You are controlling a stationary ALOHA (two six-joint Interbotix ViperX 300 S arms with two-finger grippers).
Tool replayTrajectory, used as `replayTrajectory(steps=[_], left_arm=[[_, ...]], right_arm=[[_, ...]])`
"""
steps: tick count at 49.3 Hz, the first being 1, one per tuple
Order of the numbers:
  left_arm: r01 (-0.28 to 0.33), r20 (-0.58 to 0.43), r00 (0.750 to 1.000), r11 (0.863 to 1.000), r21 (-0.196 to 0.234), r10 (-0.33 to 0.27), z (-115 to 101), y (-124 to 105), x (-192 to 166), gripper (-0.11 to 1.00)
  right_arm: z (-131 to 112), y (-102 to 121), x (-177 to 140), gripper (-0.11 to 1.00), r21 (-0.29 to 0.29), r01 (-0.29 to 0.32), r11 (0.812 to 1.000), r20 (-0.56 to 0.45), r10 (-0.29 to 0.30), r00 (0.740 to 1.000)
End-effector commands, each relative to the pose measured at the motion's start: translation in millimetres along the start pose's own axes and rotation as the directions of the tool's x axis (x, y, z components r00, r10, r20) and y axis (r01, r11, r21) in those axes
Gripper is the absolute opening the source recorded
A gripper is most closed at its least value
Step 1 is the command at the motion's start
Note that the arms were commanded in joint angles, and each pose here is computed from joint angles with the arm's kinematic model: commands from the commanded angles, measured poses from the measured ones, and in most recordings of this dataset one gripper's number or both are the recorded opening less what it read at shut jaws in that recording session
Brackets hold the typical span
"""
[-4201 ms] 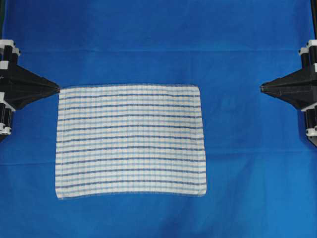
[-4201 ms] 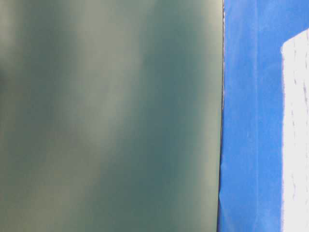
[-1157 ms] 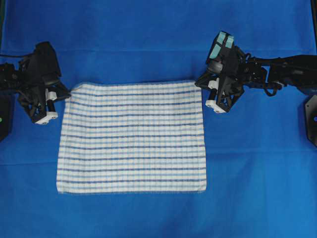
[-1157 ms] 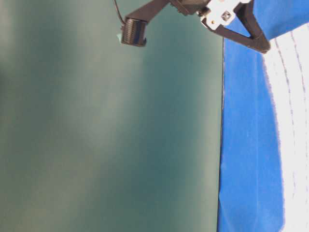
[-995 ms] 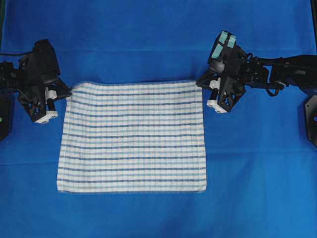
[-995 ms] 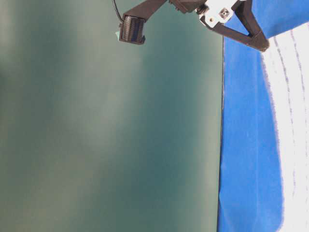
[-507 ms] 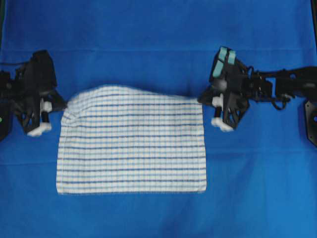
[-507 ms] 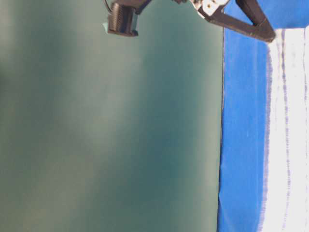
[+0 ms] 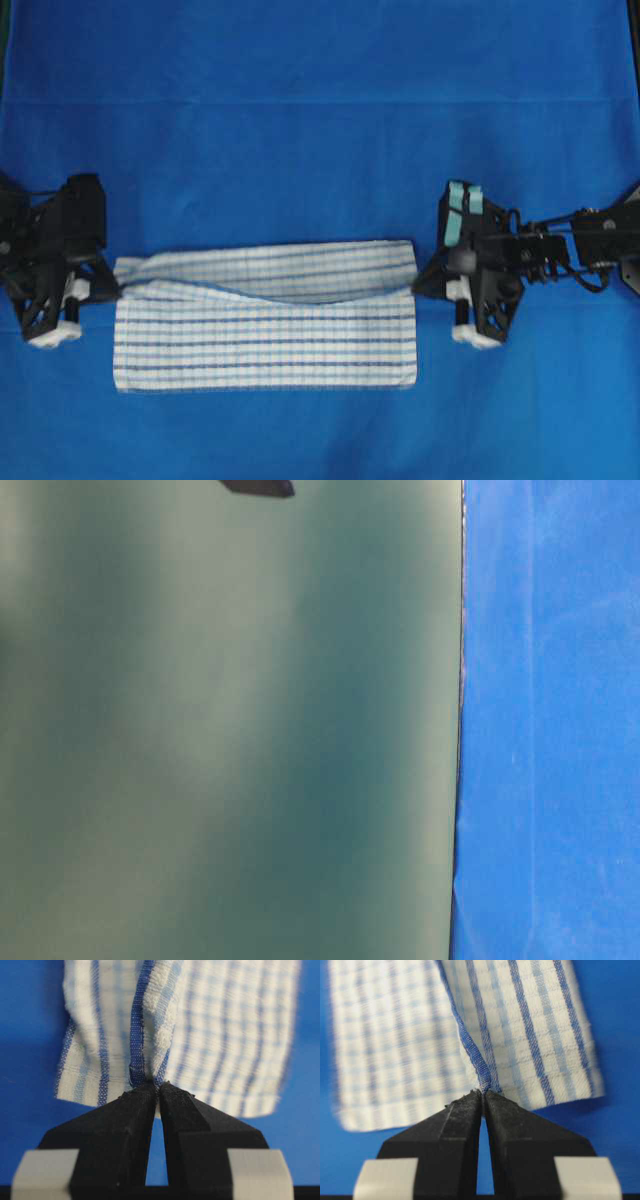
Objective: Fold the blue towel.
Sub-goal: 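Lift the far edge with both grippers and fold it toward the near edge, then release, then grasp both ends of the folded strip with both grippers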
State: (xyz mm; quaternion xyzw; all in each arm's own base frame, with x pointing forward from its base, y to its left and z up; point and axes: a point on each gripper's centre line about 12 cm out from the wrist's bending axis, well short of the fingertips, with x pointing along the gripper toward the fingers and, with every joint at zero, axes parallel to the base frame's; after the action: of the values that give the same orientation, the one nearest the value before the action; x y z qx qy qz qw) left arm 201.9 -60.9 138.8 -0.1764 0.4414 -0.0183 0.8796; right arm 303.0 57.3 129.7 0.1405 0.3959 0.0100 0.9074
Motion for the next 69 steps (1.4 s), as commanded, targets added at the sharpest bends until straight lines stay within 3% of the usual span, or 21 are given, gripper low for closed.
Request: replayTrajectory(steps=[1, 8, 21, 48, 53, 63, 65, 69], left_arm=[[0.045, 0.001, 0.999, 0.999, 0.005, -0.045, 3, -17, 0, 0.02], [0.066, -0.044, 0.997, 0.998, -0.010, -0.066, -2, -31, 8, 0.02], [0.082, -0.109, 0.991, 0.996, 0.042, -0.077, 2, -61, 28, 0.02], [0.069, -0.113, 0.992, 0.997, 0.031, -0.065, 5, -60, 29, 0.04], [0.066, -0.118, 0.991, 0.997, 0.031, -0.061, 6, -60, 27, 0.21], [0.054, -0.136, 0.990, 0.998, 0.043, -0.048, 11, -62, 14, 0.77], [0.046, -0.141, 0.989, 0.998, 0.041, -0.040, 12, -61, 10, 0.79], [0.029, -0.142, 0.990, 0.999, 0.022, -0.025, 14, -55, 3, 0.77]], right_arm=[[2, 16, -4, 0.05, -0.010, -0.045, 0.999, 0.024, 0.045, 0.999], [-2, 34, -5, 0.05, -0.005, -0.092, 0.996, 0.028, 0.092, 0.995], [-6, 48, -1, 0.05, 0.004, -0.117, 0.993, 0.008, 0.117, 0.993], [-5, 49, 2, 0.05, 0.016, -0.103, 0.995, -0.022, 0.104, 0.994], [-1, 51, 3, 0.08, 0.025, -0.106, 0.994, -0.018, 0.106, 0.994], [15, 58, -6, 0.65, -0.015, -0.110, 0.994, -0.009, 0.110, 0.994], [18, 57, -10, 0.70, -0.030, -0.108, 0.994, -0.005, 0.108, 0.994], [24, 52, -17, 0.66, -0.042, -0.097, 0.994, 0.013, 0.098, 0.995]])
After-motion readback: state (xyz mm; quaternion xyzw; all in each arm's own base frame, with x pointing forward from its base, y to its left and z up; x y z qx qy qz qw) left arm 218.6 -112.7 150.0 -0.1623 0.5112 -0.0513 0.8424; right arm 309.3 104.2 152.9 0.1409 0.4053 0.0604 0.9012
